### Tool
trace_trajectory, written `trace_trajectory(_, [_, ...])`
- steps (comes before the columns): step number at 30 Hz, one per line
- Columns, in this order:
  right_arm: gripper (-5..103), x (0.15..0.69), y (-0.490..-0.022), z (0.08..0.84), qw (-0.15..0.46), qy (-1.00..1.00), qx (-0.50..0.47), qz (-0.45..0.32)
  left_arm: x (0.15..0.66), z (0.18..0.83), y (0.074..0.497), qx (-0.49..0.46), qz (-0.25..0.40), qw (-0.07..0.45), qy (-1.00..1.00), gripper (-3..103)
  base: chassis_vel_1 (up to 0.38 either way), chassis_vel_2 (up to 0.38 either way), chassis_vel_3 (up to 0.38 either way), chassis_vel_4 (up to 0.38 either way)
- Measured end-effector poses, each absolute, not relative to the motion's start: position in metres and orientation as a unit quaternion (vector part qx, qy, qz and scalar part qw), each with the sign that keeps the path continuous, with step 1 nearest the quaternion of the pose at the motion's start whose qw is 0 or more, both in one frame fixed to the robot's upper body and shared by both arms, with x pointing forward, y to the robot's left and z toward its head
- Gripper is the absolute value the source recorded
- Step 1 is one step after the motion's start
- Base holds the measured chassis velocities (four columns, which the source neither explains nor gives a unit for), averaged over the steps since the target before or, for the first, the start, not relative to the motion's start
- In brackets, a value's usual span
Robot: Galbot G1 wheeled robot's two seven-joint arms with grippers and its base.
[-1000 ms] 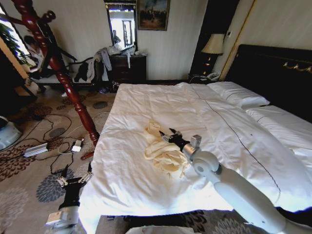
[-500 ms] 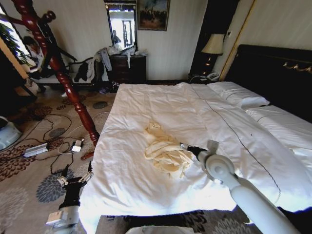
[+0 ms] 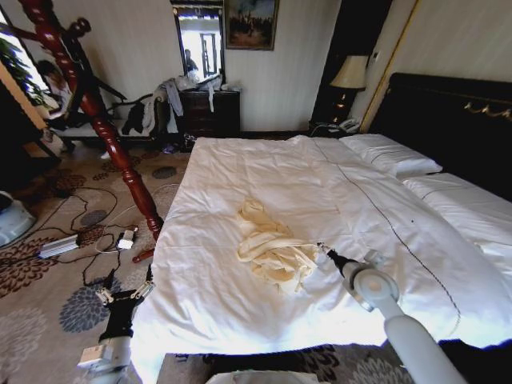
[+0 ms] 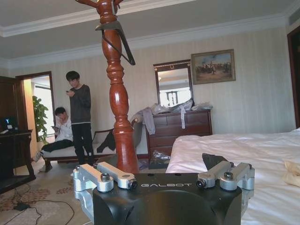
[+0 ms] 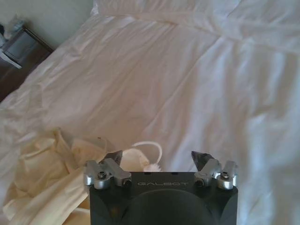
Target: Pick up the clothes from the bed and hang them on the clothes hanger.
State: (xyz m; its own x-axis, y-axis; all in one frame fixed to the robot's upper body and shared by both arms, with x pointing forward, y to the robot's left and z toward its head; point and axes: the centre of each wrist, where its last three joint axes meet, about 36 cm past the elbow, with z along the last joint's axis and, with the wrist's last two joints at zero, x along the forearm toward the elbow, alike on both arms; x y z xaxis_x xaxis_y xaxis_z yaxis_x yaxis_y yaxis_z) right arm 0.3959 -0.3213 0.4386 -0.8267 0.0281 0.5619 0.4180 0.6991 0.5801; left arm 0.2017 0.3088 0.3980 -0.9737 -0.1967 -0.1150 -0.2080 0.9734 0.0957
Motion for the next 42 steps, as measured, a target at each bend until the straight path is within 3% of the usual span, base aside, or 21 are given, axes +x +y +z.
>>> trace_trajectory(4, [65, 0.399, -0.315, 0.424, 0.256, -0.886, -0.116, -0.369, 0.202, 0.398, 0.312, -0.103, 0.053, 0.052, 0.992, 100, 0.000, 0.000, 0.000, 0.000])
trace_trajectory(6, [65, 0.399, -0.314, 0.423, 0.256, -0.887, -0.116, -0.368, 0.202, 0.398, 0.312, -0.103, 0.053, 0.052, 0.992, 100, 0.000, 0.000, 0.000, 0.000])
trace_trajectory(7, [54, 0.400, -0.314, 0.422, 0.255, -0.887, -0.115, -0.367, 0.201, 0.398, 0.313, -0.104, 0.052, 0.052, 0.992, 100, 0.000, 0.000, 0.000, 0.000])
trace_trajectory(11, [49, 0.400, -0.314, 0.422, 0.255, -0.888, -0.115, -0.365, 0.202, 0.397, 0.314, -0.104, 0.050, 0.052, 0.992, 100, 0.000, 0.000, 0.000, 0.000])
trace_trajectory(12, [40, 0.398, -0.313, 0.423, 0.255, -0.889, -0.113, -0.363, 0.202, 0.397, 0.314, -0.105, 0.050, 0.052, 0.992, 100, 0.000, 0.000, 0.000, 0.000])
trace_trajectory(13, [37, 0.396, -0.312, 0.424, 0.255, -0.890, -0.111, -0.362, 0.203, 0.396, 0.314, -0.105, 0.049, 0.052, 0.992, 100, 0.000, 0.000, 0.000, 0.000])
trace_trajectory(17, [34, 0.393, -0.309, 0.425, 0.257, -0.890, -0.106, -0.361, 0.204, 0.395, 0.313, -0.105, 0.047, 0.052, 0.992, 100, 0.000, 0.000, 0.000, 0.000])
trace_trajectory(29, [41, 0.389, -0.299, 0.421, 0.265, -0.885, -0.098, -0.370, 0.203, 0.394, 0.313, -0.106, 0.048, 0.050, 0.992, 100, 0.000, 0.000, 0.000, 0.000])
trace_trajectory(31, [38, 0.389, -0.298, 0.422, 0.265, -0.885, -0.097, -0.370, 0.203, 0.394, 0.313, -0.106, 0.048, 0.051, 0.992, 100, 0.000, 0.000, 0.000, 0.000])
trace_trajectory(34, [22, 0.386, -0.296, 0.421, 0.266, -0.885, -0.095, -0.370, 0.203, 0.395, 0.312, -0.106, 0.048, 0.051, 0.992, 100, 0.000, 0.000, 0.000, 0.000])
trace_trajectory(36, [22, 0.385, -0.296, 0.421, 0.267, -0.885, -0.095, -0.370, 0.203, 0.395, 0.312, -0.106, 0.048, 0.052, 0.992, 100, 0.000, 0.000, 0.000, 0.000])
trace_trajectory(40, [2, 0.382, -0.298, 0.421, 0.266, -0.887, -0.091, -0.365, 0.202, 0.397, 0.311, -0.106, 0.049, 0.053, 0.992, 100, 0.000, 0.000, 0.000, 0.000])
trace_trajectory(42, [2, 0.381, -0.298, 0.422, 0.265, -0.888, -0.091, -0.365, 0.202, 0.397, 0.311, -0.106, 0.049, 0.053, 0.992, 100, 0.000, 0.000, 0.000, 0.000])
